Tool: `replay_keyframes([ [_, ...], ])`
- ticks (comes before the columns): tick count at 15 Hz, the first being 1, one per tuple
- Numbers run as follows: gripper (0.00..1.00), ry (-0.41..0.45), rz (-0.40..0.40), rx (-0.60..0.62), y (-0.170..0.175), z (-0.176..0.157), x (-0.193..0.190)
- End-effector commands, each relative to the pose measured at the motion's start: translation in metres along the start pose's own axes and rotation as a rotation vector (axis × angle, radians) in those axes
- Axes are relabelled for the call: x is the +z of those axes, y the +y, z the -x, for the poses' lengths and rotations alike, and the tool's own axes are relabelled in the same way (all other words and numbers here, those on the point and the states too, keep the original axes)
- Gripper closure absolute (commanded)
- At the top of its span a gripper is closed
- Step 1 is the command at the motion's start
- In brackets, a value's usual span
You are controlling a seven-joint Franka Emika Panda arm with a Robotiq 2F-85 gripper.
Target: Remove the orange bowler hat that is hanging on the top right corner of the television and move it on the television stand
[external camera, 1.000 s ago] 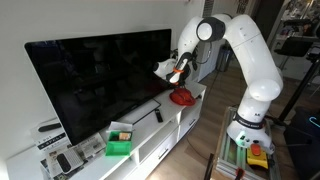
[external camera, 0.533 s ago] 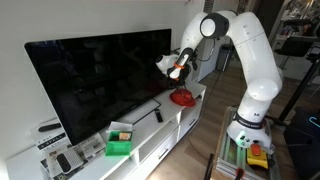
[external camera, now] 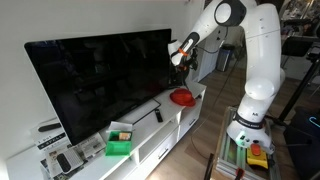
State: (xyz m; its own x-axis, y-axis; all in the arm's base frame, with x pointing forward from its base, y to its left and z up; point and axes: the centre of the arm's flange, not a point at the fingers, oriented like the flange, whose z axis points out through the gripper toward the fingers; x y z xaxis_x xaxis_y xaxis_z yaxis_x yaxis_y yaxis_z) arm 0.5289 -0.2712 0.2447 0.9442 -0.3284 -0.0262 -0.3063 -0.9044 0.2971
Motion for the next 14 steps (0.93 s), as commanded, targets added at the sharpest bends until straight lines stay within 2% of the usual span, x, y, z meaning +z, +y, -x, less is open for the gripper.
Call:
replay_keyframes([
  [1,0.00,-0.017,-0.135,-0.030,0.023,0.034,-0.033],
  [5,0.00,-0.025,-0.178,-0.053,0.042,0.055,-0.056],
  [8,0.00,-0.023,-0.154,-0.047,0.059,0.070,-0.073],
  [14,0.00,0.057,-0.126,0.015,0.091,0.096,-0.112],
])
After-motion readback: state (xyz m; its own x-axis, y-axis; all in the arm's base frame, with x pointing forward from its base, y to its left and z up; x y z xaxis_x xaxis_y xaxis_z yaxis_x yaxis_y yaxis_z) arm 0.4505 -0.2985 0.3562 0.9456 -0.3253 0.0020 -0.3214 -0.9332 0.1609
